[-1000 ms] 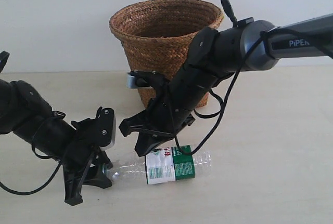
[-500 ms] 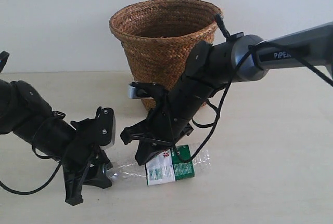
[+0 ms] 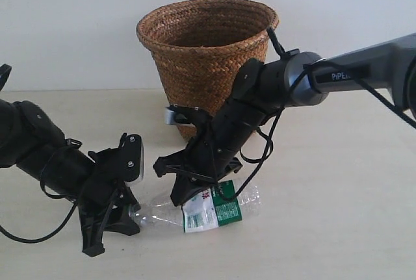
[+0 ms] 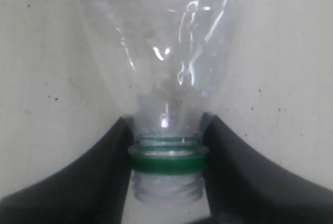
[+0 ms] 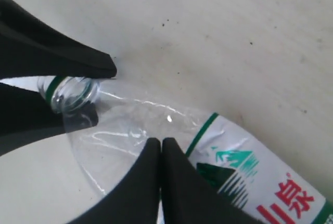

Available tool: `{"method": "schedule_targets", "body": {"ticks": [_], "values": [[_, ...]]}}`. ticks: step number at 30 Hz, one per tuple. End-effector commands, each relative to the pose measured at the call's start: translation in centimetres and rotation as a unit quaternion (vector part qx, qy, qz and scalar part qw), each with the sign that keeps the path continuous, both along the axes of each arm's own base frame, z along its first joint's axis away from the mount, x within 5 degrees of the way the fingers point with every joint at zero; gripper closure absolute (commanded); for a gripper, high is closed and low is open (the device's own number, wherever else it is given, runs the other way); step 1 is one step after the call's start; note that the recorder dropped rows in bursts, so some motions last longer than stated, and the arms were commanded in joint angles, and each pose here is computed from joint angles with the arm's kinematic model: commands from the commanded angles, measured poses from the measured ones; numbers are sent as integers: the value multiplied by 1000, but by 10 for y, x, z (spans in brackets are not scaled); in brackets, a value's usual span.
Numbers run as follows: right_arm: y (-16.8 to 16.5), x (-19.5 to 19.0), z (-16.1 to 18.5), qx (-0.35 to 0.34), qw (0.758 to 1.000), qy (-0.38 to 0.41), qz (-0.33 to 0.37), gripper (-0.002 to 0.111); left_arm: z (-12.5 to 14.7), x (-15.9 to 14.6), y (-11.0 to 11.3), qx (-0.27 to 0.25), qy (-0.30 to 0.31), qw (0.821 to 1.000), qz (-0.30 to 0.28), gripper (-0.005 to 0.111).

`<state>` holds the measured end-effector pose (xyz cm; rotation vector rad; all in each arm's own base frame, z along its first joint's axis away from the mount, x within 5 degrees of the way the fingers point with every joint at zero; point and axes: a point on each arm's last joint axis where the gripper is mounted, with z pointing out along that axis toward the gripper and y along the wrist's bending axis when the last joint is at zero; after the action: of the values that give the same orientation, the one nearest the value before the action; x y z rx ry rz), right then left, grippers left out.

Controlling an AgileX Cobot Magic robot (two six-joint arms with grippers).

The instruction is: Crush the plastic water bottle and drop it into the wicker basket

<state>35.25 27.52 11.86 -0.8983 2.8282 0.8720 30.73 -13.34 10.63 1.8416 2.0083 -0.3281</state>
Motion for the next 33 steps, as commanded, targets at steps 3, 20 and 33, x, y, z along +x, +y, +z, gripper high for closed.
{"method": "schedule_targets", "body": {"ticks": [3,20,33], "values": [[-24,6,-46,-84,995,15,41,108,-9,-4,1,11,8,1000,-3,102],[-30,17,-89,-198,974,88,65,108,-9,-4,1,10,12,1000,0,102],[-7,36,33,-83,993,-12,82,108,-9,-4,1,9,14,1000,7,102]]}}
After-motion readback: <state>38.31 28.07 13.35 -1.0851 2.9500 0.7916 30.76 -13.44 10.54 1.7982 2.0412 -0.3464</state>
